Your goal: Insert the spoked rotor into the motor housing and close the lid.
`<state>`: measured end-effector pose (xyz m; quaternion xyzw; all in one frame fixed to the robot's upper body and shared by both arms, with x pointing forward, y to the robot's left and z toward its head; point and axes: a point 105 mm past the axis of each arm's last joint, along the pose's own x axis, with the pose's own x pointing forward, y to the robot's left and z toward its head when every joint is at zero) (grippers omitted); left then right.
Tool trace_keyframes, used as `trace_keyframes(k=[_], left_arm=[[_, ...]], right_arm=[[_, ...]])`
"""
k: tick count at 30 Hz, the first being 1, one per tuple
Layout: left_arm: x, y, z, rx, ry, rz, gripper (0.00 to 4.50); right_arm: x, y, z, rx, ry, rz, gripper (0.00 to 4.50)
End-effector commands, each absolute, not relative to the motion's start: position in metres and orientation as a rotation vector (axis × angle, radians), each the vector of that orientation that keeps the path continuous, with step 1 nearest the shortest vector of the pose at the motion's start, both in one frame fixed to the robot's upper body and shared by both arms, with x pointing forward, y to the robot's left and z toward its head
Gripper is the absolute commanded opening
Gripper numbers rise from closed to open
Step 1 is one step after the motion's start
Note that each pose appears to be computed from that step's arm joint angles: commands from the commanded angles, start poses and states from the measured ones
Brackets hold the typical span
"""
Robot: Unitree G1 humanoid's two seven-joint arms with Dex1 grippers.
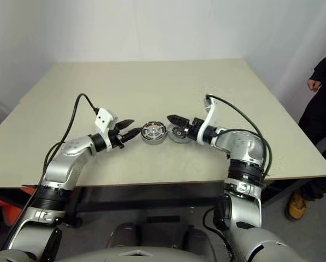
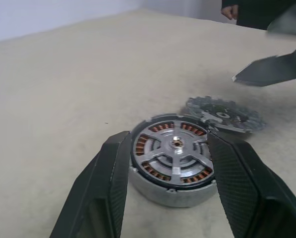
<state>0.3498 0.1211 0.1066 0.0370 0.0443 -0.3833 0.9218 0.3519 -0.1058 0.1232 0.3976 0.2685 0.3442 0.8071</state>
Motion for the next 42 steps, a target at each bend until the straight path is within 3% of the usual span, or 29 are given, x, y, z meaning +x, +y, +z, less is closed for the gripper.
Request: trace_keyframes(k=[1,15,24,35,42], left_arm=[[0.353,0.118,0.119,0.1,0.042,-0.803,2.56],[0.35,0.12,0.115,0.12,0.053,-0.801,2.56],[0.35,0.123,0.116,0.13,0.051,-0.787,2.56],[0.35,0.124,0.116,0.145,0.051,-0.782,2.56],[0.351,0.126,0.115,0.145,0.055,-0.772,2.56]], right_arm=[[0.341,-0.107,0.134,0.904,0.593,0.743,4.48],[0.329,-0.115,0.079,0.898,0.766,0.535,4.48],[0.364,-0.123,0.066,0.903,0.689,0.392,4.48],[0.39,-0.116,0.073,0.888,0.573,0.384,4.48],[0.393,-0.092,0.114,0.867,0.47,0.564,4.48]])
